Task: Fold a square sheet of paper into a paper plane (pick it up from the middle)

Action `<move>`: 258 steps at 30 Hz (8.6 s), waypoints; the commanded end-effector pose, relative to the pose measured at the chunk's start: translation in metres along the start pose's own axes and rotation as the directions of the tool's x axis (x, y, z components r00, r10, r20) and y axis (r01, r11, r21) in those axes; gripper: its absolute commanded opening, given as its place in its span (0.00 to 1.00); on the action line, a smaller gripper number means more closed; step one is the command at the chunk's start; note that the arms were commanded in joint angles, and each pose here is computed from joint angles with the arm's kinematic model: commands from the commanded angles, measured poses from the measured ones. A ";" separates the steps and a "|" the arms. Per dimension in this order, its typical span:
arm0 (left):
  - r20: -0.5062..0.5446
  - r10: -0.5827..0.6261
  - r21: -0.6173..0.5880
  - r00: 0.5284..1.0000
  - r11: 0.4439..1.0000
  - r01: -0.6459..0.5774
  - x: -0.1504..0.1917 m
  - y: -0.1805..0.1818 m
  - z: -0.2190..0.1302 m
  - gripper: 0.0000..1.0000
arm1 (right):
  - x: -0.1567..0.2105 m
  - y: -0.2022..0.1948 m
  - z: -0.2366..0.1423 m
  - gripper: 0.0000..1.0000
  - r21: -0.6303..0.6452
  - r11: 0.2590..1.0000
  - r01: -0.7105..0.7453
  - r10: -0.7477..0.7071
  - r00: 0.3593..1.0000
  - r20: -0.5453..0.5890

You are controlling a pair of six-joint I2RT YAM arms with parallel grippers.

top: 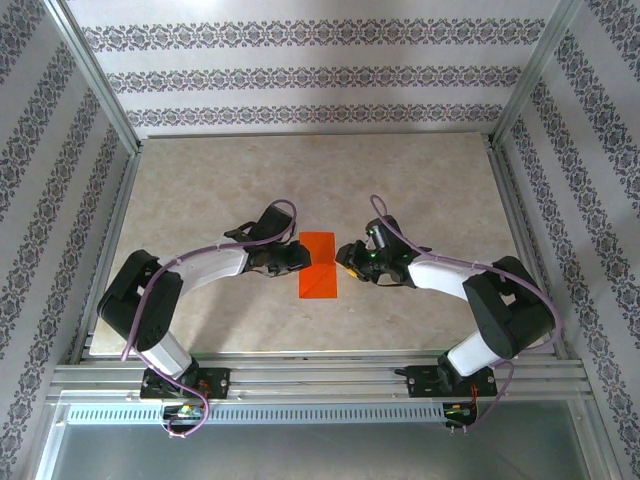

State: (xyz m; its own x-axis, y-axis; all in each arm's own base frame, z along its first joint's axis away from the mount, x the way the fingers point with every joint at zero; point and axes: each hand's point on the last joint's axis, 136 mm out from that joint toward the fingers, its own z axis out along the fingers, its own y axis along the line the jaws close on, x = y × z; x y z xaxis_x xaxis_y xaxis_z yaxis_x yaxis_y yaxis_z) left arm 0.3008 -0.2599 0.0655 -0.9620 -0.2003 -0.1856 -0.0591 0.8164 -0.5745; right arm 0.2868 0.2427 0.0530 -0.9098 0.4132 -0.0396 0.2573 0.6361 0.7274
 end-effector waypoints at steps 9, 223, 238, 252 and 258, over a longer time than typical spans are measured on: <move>-0.003 0.007 -0.022 1.000 1.000 -0.007 -0.012 0.005 0.021 0.16 | 0.008 -0.001 0.019 0.41 0.023 0.998 -0.050 0.050 0.998 -0.022; 0.226 -0.241 -0.030 0.944 0.967 0.254 -0.060 0.105 -0.101 1.00 | 0.048 0.040 0.087 0.37 0.109 0.904 0.414 -0.373 0.886 -0.274; 0.147 -0.224 0.077 0.963 0.974 0.214 -0.054 0.085 -0.091 1.00 | 0.066 0.037 0.022 0.42 -0.104 0.693 0.713 -0.682 0.603 -0.415; -0.002 -0.219 0.200 0.976 0.956 0.215 -0.003 0.046 -0.057 1.00 | 0.024 0.044 0.004 0.43 0.129 0.958 0.256 -0.260 0.966 0.016; -0.062 -0.179 0.217 0.982 0.958 0.189 0.009 0.030 -0.037 0.91 | 0.021 0.029 0.022 0.37 0.142 0.967 0.210 -0.211 0.978 -0.007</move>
State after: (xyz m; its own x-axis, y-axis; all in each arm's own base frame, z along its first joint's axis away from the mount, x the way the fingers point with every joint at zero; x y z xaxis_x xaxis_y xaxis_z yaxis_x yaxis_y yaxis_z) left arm 0.2753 -0.2035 0.0723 -0.9463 -0.3219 -0.0305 -0.2002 0.6573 -0.7266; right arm 0.2742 0.2863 0.0651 -0.9589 0.1997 -0.2014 0.0453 0.8087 0.5864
